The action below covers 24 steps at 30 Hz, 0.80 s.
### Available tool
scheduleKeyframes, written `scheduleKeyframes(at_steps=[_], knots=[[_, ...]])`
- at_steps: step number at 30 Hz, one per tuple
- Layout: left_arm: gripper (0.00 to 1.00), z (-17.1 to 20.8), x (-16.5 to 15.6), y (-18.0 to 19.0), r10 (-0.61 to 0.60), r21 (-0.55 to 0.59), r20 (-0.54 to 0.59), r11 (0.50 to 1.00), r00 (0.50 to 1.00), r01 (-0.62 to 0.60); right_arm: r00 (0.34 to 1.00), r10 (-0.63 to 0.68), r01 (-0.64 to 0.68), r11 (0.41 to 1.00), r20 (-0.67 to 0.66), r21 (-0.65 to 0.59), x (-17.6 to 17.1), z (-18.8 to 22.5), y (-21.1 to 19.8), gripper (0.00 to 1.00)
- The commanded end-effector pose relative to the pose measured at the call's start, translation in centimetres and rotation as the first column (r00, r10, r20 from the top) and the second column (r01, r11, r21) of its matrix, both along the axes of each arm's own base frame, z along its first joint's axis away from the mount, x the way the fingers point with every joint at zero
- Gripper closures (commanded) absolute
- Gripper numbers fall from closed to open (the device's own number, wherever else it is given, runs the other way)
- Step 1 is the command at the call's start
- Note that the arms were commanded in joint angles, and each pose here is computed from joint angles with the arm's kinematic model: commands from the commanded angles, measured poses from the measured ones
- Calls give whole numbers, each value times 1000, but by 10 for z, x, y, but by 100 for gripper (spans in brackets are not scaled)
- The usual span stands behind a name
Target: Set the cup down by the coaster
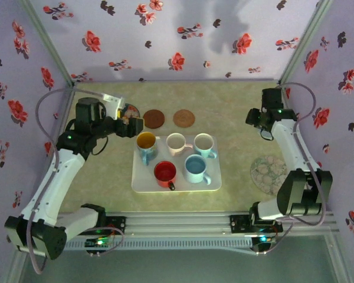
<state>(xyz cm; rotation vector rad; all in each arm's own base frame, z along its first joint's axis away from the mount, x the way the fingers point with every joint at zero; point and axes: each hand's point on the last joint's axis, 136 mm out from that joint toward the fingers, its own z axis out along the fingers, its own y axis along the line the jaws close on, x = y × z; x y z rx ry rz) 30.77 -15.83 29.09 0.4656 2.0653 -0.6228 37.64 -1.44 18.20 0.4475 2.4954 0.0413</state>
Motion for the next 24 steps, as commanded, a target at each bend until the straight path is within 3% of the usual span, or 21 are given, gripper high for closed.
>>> scheduleKeyframes(at_steps=[1,7,10,11,24], knots=[[0,5,-2,-1,-15,20,71,1000,997,13,999,-35,35,999,33,14,21,6,-11,56],[0,-8,-5,-3,-20,20,66,1000,998,18,994,-108,108,994,-30,7,35,-17,-39,76],[0,-15,-3,-6,-18,7,56,1000,998,17,987,-146,146,989,-61,-15,44,-28,-54,97],[0,-17,-2,-7,-17,-2,53,1000,998,17,984,-159,159,987,-80,-10,48,-34,-59,100],[0,-41,6,-14,-11,-9,-4,1000,1000,11,935,-244,242,969,-256,-41,80,-93,-93,100]])
